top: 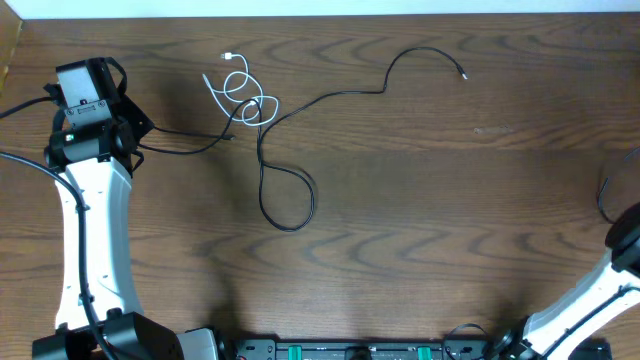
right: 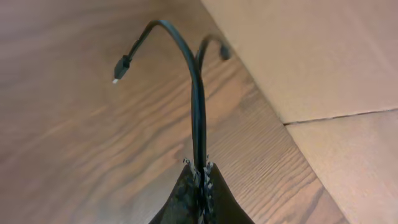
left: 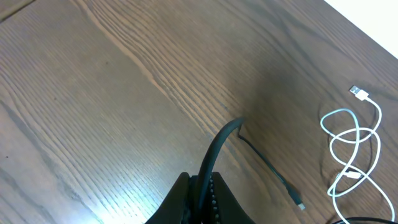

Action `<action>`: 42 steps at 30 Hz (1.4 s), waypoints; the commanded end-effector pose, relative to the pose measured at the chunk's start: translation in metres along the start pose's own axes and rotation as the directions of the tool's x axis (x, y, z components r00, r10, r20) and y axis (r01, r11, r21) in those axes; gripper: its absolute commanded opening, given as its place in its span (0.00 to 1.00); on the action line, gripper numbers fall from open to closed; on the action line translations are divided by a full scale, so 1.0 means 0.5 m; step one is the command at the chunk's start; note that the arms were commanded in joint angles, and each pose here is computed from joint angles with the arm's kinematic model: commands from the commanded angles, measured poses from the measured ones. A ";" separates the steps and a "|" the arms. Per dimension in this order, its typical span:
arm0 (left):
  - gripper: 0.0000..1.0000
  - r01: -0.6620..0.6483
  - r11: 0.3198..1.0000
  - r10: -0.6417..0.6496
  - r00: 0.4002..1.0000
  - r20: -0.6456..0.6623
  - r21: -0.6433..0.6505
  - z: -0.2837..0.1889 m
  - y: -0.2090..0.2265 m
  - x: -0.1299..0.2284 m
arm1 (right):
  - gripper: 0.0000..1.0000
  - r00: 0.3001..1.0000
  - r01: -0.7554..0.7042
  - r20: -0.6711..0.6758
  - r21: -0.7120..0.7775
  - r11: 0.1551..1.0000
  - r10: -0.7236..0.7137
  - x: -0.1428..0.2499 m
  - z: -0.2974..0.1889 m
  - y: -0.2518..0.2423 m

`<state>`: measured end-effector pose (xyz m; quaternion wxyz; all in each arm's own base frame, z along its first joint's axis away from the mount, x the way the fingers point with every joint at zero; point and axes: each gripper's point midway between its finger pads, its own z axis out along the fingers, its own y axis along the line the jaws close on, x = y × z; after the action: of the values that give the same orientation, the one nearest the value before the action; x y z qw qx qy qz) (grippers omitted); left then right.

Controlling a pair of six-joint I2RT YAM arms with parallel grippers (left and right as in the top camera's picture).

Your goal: Untangle cables

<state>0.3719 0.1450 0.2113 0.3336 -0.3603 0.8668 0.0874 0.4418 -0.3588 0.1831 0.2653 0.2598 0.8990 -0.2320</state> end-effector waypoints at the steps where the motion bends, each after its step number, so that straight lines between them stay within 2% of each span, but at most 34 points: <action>1: 0.09 0.003 1.000 -0.003 1.000 0.021 0.005 -0.007 -0.004 -0.019 | 0.12 1.000 0.012 -0.010 0.093 0.996 -0.011 0.004 0.029 -0.029; 2: 0.09 0.003 1.000 -0.003 1.000 0.021 0.006 -0.007 -0.004 -0.019 | 0.52 1.000 0.011 -0.017 0.093 0.996 -0.010 0.009 0.038 -0.030; 4: 0.08 0.003 1.000 -0.003 1.000 0.021 0.006 -0.007 -0.004 -0.019 | 0.99 1.000 0.006 -0.025 0.092 0.996 -0.004 0.013 0.038 -0.029; 8: 0.08 0.003 1.000 -0.003 1.000 0.021 0.006 -0.007 -0.004 -0.019 | 0.99 0.999 -0.008 -0.037 0.082 0.997 0.011 0.020 0.034 -0.023; 13: 0.08 0.003 1.000 -0.003 1.000 0.022 0.006 -0.007 -0.004 -0.019 | 0.99 1.000 -0.011 -0.021 -0.119 0.993 0.009 0.009 -0.015 0.051; 20: 0.09 0.002 0.999 -0.002 1.000 0.009 0.033 -0.007 -0.013 -0.015 | 0.99 0.997 0.035 -0.052 -0.361 0.932 -0.057 0.031 -0.160 0.157; 23: 0.09 0.001 0.999 -0.001 1.000 -0.001 0.054 -0.008 -0.021 -0.011 | 0.99 0.991 0.041 -0.087 -0.505 0.862 -0.099 0.060 -0.215 0.227; 24: 0.09 0.001 0.999 -0.001 1.000 -0.001 0.054 -0.008 -0.021 -0.011 | 0.96 0.986 0.039 -0.107 -0.583 0.811 -0.124 0.076 -0.240 0.269; 29: 0.09 -0.006 0.997 0.007 1.000 -0.011 0.078 -0.008 -0.029 -0.008 | 0.96 0.963 0.070 -0.114 -0.769 0.635 -0.244 0.128 -0.332 0.421; 37: 0.09 -0.004 0.993 0.002 1.000 0.012 0.120 -0.010 -0.045 -0.021 | 0.98 0.895 0.263 0.039 -0.851 0.454 -0.445 0.204 -0.477 0.634; 42: 0.08 -0.005 0.957 -0.008 0.999 0.043 0.291 -0.032 -0.108 -0.045 | 0.99 0.844 0.400 0.219 -0.865 0.303 -0.489 0.247 -0.586 0.776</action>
<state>0.3974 0.1275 0.2232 0.3739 -0.3358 0.8644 0.0176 0.4795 0.0938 0.2211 0.2435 -0.1265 0.9402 0.2020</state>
